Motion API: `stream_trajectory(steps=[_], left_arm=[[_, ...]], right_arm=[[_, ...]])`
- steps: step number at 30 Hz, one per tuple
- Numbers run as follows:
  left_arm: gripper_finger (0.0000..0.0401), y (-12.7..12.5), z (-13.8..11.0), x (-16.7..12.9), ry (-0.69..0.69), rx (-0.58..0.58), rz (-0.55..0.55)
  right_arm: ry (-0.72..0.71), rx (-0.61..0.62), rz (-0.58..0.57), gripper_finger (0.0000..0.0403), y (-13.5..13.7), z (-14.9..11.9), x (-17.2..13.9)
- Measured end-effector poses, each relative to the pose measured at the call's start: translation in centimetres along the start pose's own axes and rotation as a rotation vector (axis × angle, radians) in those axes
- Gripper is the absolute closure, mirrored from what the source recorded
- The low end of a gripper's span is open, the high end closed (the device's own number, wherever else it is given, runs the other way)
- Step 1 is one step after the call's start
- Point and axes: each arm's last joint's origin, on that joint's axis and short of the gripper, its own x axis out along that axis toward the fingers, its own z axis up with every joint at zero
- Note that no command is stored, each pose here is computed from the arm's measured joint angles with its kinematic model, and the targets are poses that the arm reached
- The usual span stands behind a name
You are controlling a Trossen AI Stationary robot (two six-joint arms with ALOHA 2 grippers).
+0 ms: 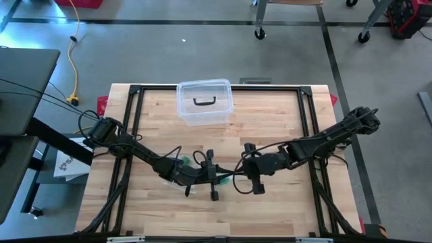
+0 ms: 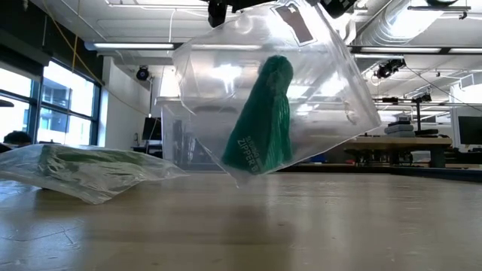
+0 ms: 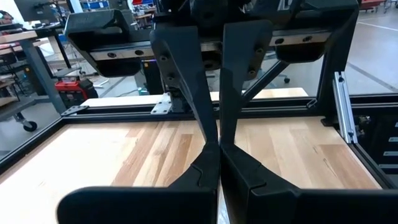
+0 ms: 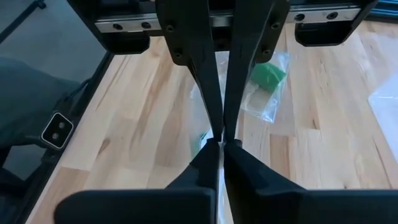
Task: Roll bandage
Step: Close the zip bag
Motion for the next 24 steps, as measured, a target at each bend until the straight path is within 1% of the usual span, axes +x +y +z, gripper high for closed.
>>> stream_trajectory(steps=[9, 15, 24], left_arm=[[0.0401, 0.0, 0.0, 0.0, -0.006, -0.004, -0.001], [0.0401, -0.2, -0.1, -0.1, -0.005, 0.000, -0.008], [0.0401, -0.2, 1.2, -0.8, -0.042, 0.007, 0.003]], right_arm=[[0.012, 0.005, 0.002, 0.0399, 0.0, -0.1, 0.2], [0.048, -0.006, 0.005, 0.0398, 0.2, -0.5, 1.2], [0.079, -0.015, 0.001, 0.0398, 0.3, -0.9, 1.8]])
